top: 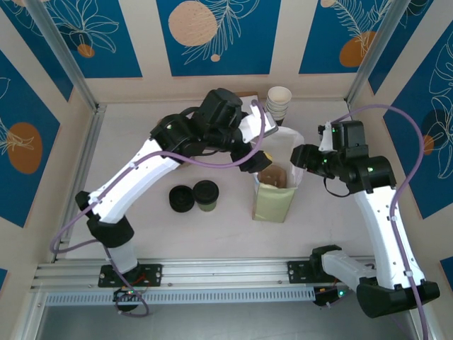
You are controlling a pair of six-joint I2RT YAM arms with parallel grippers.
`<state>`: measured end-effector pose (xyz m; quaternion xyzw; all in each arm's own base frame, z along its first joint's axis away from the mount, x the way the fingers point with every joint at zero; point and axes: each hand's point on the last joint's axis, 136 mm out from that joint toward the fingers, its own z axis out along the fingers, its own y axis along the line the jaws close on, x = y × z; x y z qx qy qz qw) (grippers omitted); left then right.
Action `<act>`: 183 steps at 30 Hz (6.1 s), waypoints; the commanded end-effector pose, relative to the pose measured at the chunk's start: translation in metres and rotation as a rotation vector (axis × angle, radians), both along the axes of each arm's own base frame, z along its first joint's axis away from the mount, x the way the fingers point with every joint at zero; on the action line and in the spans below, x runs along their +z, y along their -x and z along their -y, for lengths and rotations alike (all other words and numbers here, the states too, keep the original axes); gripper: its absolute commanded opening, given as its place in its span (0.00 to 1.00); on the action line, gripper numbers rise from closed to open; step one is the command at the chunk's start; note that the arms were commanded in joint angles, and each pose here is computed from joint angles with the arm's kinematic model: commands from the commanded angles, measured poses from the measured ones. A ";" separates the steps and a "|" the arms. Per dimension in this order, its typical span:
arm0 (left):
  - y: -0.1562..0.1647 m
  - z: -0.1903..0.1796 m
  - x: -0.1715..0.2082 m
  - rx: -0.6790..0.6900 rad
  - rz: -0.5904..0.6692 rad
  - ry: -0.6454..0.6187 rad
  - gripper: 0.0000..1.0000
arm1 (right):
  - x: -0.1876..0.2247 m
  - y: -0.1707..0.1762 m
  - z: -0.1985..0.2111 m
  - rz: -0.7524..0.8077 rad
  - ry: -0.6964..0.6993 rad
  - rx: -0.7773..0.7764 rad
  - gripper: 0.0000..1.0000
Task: Pack the takeout coffee
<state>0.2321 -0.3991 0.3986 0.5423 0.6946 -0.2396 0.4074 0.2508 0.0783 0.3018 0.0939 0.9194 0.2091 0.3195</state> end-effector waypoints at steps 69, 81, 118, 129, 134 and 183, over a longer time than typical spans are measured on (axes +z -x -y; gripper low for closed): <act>0.024 -0.042 -0.022 0.083 -0.084 0.084 0.89 | 0.026 -0.019 -0.026 0.470 -0.045 0.186 0.00; 0.022 -0.038 -0.024 0.082 -0.092 0.088 0.87 | 0.022 -0.021 -0.031 0.453 -0.068 0.191 0.00; -0.002 -0.085 -0.011 0.365 -0.016 0.110 0.90 | -0.018 -0.108 -0.023 -0.081 -0.519 -0.120 0.00; 0.000 -0.085 -0.016 0.360 -0.032 0.103 0.93 | -0.058 -0.112 -0.007 -0.134 -0.436 -0.155 0.00; 0.002 -0.083 -0.019 0.350 -0.056 0.093 0.92 | -0.055 -0.111 0.002 -0.123 -0.423 -0.164 0.00; 0.014 -0.159 -0.192 0.763 -0.321 -0.069 1.00 | 0.023 0.051 -0.011 -0.027 -0.358 0.075 0.50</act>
